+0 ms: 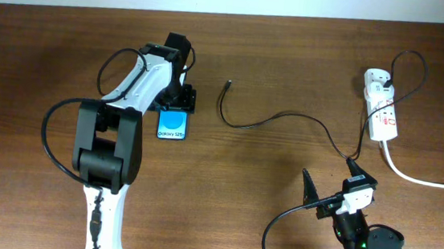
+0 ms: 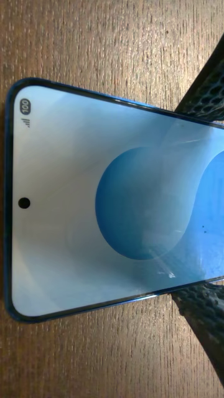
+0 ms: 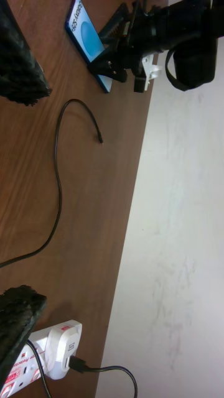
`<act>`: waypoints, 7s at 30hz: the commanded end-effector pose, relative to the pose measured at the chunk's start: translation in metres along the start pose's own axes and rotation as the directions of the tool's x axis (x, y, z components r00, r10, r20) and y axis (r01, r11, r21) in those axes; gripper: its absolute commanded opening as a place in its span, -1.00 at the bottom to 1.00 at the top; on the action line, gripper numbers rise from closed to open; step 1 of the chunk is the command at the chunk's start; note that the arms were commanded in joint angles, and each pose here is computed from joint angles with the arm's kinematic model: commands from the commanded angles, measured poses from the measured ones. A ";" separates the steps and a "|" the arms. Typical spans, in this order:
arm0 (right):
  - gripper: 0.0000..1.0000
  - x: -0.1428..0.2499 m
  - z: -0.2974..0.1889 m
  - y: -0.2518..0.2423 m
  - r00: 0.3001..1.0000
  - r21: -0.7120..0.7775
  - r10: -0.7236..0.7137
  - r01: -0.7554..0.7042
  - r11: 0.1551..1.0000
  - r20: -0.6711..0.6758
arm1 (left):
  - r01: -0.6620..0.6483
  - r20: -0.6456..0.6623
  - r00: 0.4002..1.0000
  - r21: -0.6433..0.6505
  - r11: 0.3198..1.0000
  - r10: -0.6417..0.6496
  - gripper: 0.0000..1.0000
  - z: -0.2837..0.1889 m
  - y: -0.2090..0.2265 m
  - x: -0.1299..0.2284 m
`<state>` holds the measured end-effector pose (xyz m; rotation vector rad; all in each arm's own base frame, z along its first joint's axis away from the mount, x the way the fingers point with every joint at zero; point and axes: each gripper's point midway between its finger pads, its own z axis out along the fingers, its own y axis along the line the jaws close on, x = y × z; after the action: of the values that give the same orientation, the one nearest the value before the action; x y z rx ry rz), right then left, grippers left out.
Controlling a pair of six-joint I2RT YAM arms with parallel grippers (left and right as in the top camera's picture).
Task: Plug charger to phone and switch on socket
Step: 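Move the left gripper over the Galaxy phone and grasp its top edge, then lift the phone with the left gripper and tilt it upright toward center, then bring the right gripper to the phone and grasp its side edge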
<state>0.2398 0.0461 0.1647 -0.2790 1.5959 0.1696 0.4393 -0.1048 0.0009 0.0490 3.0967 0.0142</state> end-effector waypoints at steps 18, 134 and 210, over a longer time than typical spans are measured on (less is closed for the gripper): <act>0.97 0.002 0.000 0.003 1.000 -0.016 0.008 -0.008 1.000 -0.003 | -0.003 0.236 0.972 0.046 0.999 -0.008 0.54 -0.198 -0.006 -0.044; 0.97 0.003 0.000 0.019 0.996 -0.108 0.059 -0.066 0.992 -0.074 | 0.918 -0.140 0.395 0.031 0.394 -0.908 -1.00 -0.122 0.086 0.076; -0.37 -0.034 0.239 0.273 0.210 0.067 0.290 -0.694 0.717 -0.934 | 0.970 -0.754 0.213 0.241 0.040 -0.622 -1.00 -0.188 -0.023 0.038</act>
<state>0.3956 0.3684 0.1674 -0.0853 2.7839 1.0242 0.3940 -0.1130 0.1591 -2.1183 2.5630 -1.1929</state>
